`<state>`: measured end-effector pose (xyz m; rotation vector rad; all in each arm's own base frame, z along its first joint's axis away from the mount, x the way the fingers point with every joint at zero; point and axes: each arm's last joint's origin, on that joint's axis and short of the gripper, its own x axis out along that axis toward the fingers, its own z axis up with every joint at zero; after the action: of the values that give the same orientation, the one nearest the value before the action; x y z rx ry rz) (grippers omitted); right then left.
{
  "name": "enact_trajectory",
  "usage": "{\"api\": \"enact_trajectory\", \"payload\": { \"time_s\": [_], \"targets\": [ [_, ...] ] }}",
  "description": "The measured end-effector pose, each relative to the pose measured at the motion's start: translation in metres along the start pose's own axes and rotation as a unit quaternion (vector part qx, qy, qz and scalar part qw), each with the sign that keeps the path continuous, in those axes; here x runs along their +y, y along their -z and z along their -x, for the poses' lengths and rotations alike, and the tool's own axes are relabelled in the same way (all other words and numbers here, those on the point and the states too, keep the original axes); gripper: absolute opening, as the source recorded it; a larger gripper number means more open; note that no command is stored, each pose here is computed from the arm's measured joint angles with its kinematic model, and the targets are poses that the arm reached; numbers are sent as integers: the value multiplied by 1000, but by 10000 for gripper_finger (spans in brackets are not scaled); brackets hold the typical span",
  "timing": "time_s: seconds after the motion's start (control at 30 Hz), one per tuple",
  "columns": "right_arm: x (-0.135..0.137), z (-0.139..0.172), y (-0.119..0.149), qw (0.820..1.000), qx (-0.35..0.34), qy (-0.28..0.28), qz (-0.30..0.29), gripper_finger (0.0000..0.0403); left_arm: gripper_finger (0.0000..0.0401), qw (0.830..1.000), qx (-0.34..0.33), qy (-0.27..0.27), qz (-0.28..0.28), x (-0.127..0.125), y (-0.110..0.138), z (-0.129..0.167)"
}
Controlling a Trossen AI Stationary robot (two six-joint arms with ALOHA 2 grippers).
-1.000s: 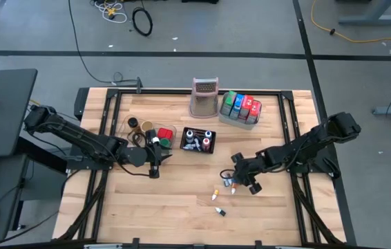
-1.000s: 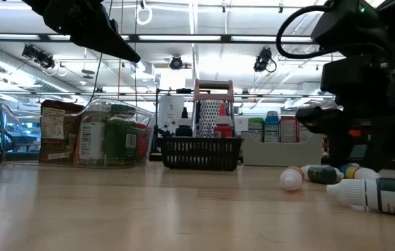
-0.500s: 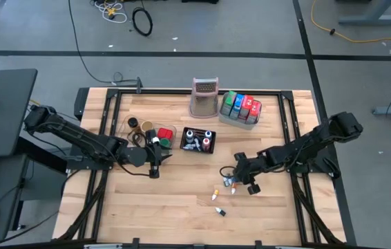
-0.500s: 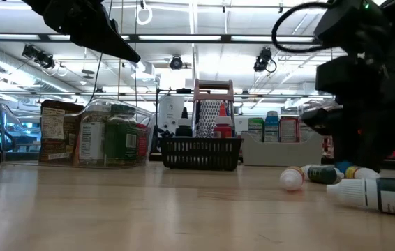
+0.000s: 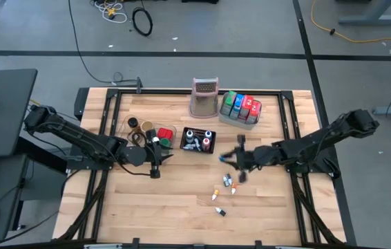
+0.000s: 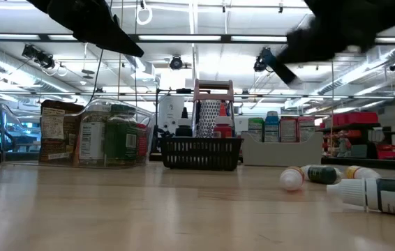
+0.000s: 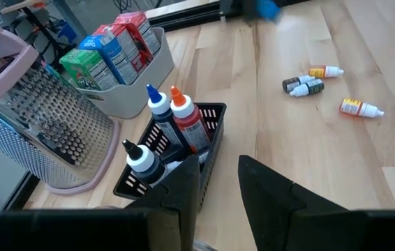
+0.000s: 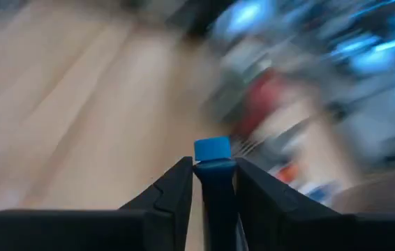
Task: Pick & Place Kitchen Items
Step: Put the small blue food coloring bottle into the black bin
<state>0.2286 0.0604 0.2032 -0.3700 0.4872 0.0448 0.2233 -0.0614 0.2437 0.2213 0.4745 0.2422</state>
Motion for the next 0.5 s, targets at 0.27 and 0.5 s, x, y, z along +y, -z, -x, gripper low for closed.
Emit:
{"api": "enact_trajectory", "payload": {
  "time_s": [0.27,0.5],
  "targets": [
    [-23,-24,-30,965,-201,135,-95,109,110,1000,-8,0,-19,0,-2,0],
    [-25,-72,-14,962,-224,102,-119,109,110,1000,-15,0,-18,0,-3,0]
  ]
}}
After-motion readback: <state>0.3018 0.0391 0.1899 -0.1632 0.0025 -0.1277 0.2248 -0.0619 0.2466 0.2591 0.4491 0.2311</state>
